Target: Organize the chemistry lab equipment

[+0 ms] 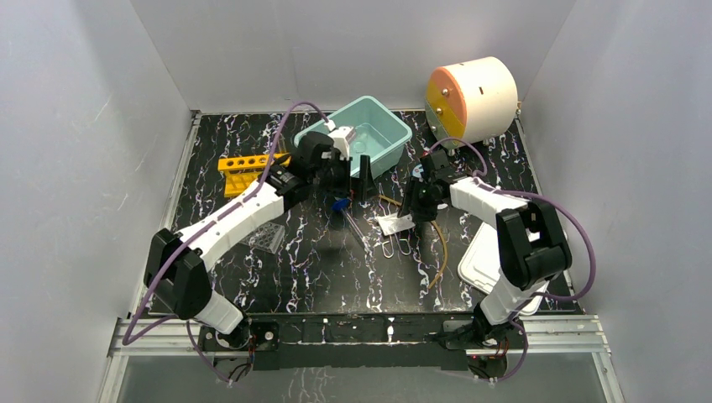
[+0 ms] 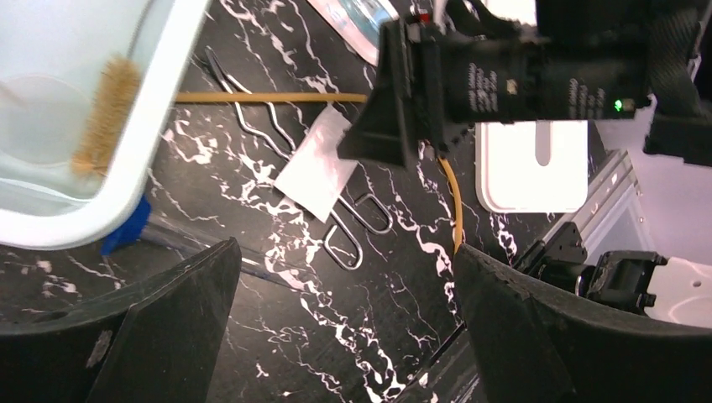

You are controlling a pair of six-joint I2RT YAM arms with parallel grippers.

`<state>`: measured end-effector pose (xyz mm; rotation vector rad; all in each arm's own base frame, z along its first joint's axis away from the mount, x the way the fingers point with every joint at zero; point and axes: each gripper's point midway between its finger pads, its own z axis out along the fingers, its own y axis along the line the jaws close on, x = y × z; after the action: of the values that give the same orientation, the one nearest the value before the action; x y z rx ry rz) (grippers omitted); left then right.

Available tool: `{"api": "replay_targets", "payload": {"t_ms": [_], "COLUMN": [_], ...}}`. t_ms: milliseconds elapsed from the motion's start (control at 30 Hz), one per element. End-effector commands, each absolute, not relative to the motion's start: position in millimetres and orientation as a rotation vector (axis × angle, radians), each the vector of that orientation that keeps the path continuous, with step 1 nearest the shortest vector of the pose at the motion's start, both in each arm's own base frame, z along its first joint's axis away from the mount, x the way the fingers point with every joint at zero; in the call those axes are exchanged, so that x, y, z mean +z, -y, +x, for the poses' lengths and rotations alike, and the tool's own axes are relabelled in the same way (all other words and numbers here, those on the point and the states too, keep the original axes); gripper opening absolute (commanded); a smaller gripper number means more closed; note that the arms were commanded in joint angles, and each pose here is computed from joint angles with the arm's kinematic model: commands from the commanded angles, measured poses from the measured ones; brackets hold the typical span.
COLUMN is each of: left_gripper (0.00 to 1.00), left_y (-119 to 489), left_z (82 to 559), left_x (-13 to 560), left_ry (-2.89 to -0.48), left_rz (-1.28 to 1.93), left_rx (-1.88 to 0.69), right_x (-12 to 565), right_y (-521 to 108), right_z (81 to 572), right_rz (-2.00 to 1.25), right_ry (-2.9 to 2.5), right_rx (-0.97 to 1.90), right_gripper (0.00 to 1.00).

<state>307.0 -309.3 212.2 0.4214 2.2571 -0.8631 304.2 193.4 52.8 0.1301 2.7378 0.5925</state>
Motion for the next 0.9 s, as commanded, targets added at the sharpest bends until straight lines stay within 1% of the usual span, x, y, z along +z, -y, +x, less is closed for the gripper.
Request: {"api": "replay_targets", "payload": {"t_ms": [0, 67, 133, 233, 333, 400, 600, 733, 867], "left_gripper": [0.94, 0.87, 0.81, 0.74, 0.72, 0.72, 0.72, 0.66, 0.59], "left_y": [324, 336, 344, 351, 345, 346, 358, 367, 372], "left_z": [297, 291, 289, 288, 295, 296, 296, 295, 296], "left_x": [211, 203, 192, 168, 143, 131, 99, 89, 74], "left_ry": [-2.224, -2.228, -2.261, -2.323, -2.372, -2.398, -2.486, -2.495, -2.507], "left_rz": [0.418, 0.406, 0.371, 0.308, 0.203, 0.194, 0.134, 0.119, 0.081], "left_rx": [-0.890, -0.911, -0.926, -0.865, -0.698, -0.643, -0.648, -0.691, -0.701], "right_x": [50, 45, 39, 32, 24, 17, 3, -4, -10], "right_y": [-190, -192, -191, -189, -186, -184, -182, -181, -180], "right_z": [332, 334, 334, 333, 327, 322, 312, 305, 296], "right_rz": [0.151, 0.140, 0.143, 0.143, 0.147, 0.152, 0.172, 0.185, 0.190], "right_ry": [-2.695, -2.706, -2.717, -2.727, -2.751, -2.765, -2.807, -2.827, -2.851], "right_rx": [0.509, 0.507, 0.498, 0.484, 0.464, 0.464, 0.477, 0.482, 0.491], "right_gripper": [0.52, 0.46, 0.44, 0.42, 0.41, 0.40, 0.38, 0.38, 0.38]}}
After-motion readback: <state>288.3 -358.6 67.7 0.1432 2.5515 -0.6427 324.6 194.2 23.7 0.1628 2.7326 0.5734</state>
